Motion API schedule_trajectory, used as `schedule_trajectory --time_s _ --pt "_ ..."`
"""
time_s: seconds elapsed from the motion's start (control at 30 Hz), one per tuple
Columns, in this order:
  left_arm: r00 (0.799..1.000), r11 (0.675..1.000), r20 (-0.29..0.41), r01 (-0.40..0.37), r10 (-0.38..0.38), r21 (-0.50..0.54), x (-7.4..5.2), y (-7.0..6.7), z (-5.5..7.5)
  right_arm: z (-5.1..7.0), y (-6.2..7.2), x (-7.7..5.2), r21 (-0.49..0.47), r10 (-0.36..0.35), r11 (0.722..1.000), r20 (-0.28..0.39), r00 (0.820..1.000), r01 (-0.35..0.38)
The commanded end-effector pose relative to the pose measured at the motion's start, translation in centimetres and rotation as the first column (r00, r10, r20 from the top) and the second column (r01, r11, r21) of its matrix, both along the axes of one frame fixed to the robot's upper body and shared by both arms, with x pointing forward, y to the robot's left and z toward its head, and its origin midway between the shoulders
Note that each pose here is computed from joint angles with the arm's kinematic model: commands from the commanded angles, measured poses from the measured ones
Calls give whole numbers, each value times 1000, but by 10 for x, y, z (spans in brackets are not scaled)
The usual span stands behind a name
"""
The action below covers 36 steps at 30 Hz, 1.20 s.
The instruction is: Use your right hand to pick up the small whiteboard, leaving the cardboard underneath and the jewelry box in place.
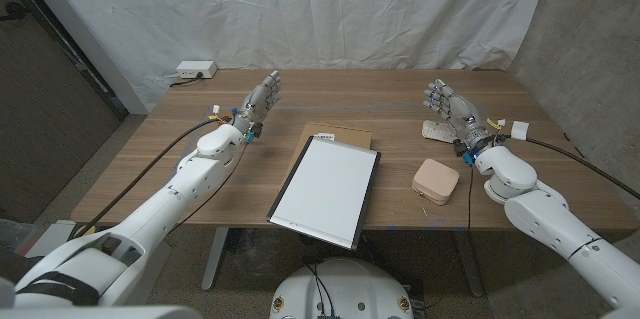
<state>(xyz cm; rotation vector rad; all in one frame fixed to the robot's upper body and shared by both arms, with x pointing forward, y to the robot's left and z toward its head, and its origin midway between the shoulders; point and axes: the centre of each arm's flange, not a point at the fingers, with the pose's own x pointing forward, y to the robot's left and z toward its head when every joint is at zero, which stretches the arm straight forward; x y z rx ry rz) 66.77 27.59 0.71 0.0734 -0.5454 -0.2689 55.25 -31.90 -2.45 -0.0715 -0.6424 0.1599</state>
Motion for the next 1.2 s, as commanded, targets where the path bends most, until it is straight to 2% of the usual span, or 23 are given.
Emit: schedule_trajectory --time_s 0.03,0.4,0.53,0.67,0.97,1.2 --pt "1000 1000 -15 4 -4 8 1 -4 -3 -2 -7 -15 2 -4 1000 19 1000 4" --pt "1000 1000 -15 -5 6 12 -4 -1 -4 -5 -7 -25 12 6 1000 35 999 -7" --pt "1000 1000 -3 -5 5 -10 -7 3 -5 -8 -7 -28 40 37 998 36 999 -39" --pt "1000 1000 1 -8 8 -15 -9 5 -5 -10 -9 -34 31 28 999 42 999 -29" --pt "1000 1000 -8 0 0 8 -9 -2 -5 -13 -13 -44 10 12 1000 42 999 -12" --pt "1000 1000 -13 -7 7 12 -11 -2 -7 -16 -15 -55 2 9 1000 51 999 -9"
